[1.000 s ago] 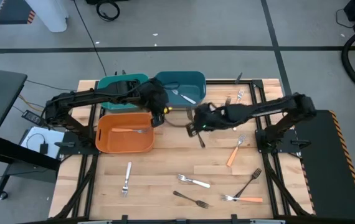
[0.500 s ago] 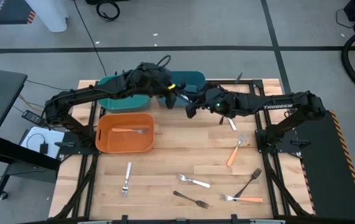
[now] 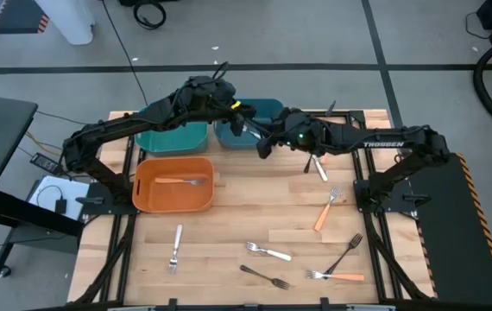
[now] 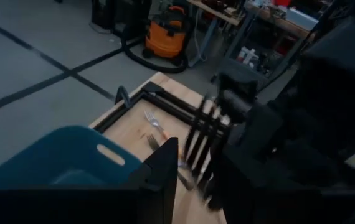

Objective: Sort silverware by color (type)
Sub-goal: Put the black fork into the green bin

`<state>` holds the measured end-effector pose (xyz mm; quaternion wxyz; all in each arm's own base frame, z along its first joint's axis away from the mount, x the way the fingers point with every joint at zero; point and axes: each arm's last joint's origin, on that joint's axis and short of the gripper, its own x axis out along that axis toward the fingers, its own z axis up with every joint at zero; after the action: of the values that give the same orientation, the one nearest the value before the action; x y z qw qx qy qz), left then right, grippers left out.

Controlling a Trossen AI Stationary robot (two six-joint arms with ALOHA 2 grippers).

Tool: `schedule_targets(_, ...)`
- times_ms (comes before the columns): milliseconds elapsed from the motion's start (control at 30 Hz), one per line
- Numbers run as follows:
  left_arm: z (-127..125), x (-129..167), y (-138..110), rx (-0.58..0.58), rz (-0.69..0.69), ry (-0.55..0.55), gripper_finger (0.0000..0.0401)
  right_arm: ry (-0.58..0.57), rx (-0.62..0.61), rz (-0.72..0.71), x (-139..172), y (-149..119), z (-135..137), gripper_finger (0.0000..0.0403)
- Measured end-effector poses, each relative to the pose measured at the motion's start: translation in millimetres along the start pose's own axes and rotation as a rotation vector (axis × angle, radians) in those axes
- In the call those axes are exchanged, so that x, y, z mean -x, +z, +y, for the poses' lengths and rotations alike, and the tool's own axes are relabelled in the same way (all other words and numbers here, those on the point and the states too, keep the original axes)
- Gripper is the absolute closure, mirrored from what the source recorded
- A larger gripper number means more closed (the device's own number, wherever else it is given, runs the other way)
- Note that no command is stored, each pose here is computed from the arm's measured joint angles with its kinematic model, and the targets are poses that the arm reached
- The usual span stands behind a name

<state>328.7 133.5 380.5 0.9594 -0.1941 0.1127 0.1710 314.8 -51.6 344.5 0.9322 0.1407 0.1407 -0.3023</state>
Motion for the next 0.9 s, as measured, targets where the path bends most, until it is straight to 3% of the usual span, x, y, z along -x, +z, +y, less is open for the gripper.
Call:
schedule_targets(267, 4.6, -0.3, 1.9, -0.077, -0.013, 0.022, 0.0387, -0.003, -0.001, -0.009, -5.8, 3.6, -7.8, 0.0392)
schedule_targets(467, 14.4, 0.8, 5.2, -0.102, -0.024, 0.060, 0.0389, 0.008, 0.032, -0.011, -10.8, 8.0, -17.6, 0.0384)
schedule_targets(633, 26.5, 2.7, 8.9, -0.088, -0.032, 0.093, 0.0393, 0.010, 0.057, -0.047, -15.0, 15.2, -27.2, 0.0346)
schedule_targets(900, 47.0, 7.4, 7.9, -0.095, 0.028, 0.167, 0.0394, -0.098, 0.162, -0.079, -20.4, 24.3, -50.4, 0.0303)
